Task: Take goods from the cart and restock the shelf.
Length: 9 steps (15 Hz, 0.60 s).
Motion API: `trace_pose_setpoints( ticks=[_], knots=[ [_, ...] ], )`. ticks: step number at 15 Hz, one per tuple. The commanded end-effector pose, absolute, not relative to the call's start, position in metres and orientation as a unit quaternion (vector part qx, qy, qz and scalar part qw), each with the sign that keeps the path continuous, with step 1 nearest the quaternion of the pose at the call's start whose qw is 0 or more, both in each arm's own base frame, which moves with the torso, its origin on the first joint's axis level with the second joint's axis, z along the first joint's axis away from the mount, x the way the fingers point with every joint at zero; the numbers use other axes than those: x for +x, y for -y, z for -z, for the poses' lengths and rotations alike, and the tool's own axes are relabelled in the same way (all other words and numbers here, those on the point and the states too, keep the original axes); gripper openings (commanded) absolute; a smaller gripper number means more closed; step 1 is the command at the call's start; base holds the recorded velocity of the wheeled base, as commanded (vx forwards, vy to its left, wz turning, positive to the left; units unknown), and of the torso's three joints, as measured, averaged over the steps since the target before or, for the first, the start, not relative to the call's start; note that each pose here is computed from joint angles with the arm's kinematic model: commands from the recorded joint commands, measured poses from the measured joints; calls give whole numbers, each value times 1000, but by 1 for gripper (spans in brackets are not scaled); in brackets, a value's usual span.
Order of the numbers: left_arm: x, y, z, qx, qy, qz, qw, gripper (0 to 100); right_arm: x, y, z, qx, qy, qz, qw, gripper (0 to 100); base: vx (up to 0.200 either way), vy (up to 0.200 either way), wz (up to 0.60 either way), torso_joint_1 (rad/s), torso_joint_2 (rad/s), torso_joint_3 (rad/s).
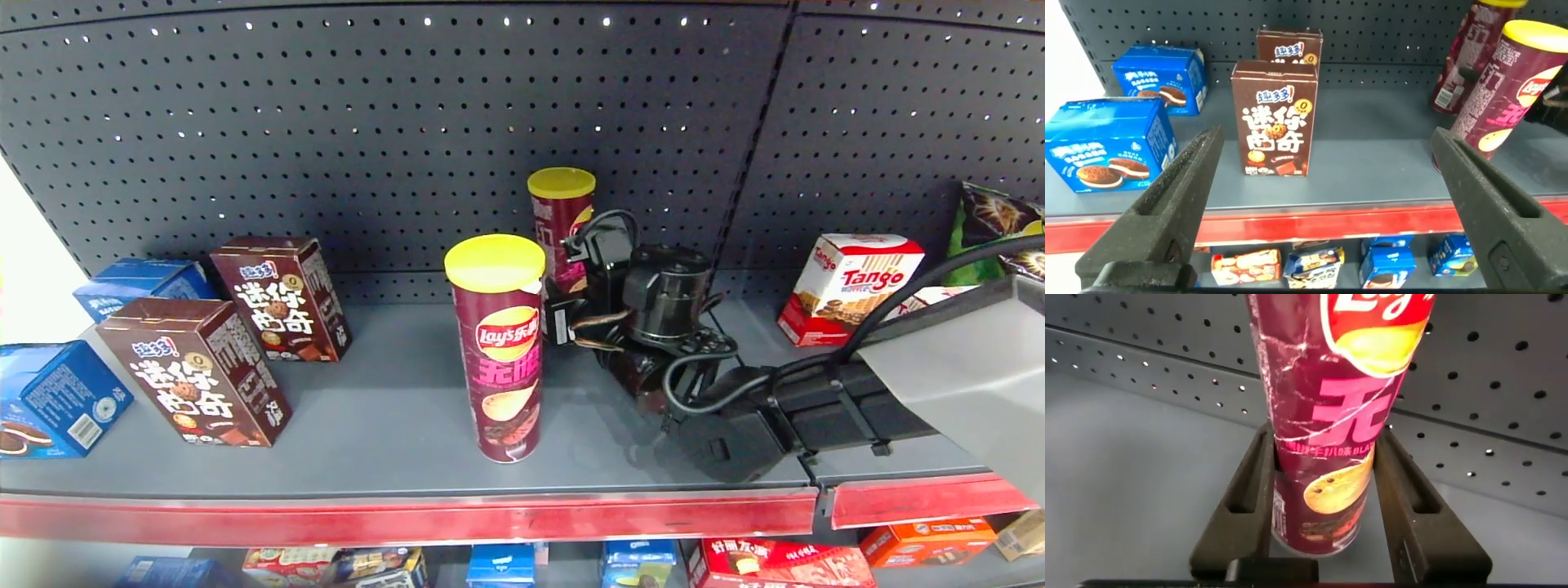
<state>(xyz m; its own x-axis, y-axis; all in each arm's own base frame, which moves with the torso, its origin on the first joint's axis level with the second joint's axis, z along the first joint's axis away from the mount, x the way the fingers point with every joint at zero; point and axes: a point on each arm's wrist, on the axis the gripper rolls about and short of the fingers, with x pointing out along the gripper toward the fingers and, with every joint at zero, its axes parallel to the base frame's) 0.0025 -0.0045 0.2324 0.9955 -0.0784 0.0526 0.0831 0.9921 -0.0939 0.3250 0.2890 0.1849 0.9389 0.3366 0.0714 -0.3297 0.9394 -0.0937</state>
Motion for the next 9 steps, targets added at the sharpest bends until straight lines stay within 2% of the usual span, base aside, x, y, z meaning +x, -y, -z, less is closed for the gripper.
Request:
trace_pose_setpoints(
  ticks=[1,9],
  knots=[
    [2,5,-231,-48,25,40,998,100,337,-288,-207,-22,52,-160,985,0,0,0,0,0,0,0],
    [1,5,-228,-48,24,40,998,100,333,-282,-207,-9,29,-160,987,0,0,0,0,0,0,0]
  ],
)
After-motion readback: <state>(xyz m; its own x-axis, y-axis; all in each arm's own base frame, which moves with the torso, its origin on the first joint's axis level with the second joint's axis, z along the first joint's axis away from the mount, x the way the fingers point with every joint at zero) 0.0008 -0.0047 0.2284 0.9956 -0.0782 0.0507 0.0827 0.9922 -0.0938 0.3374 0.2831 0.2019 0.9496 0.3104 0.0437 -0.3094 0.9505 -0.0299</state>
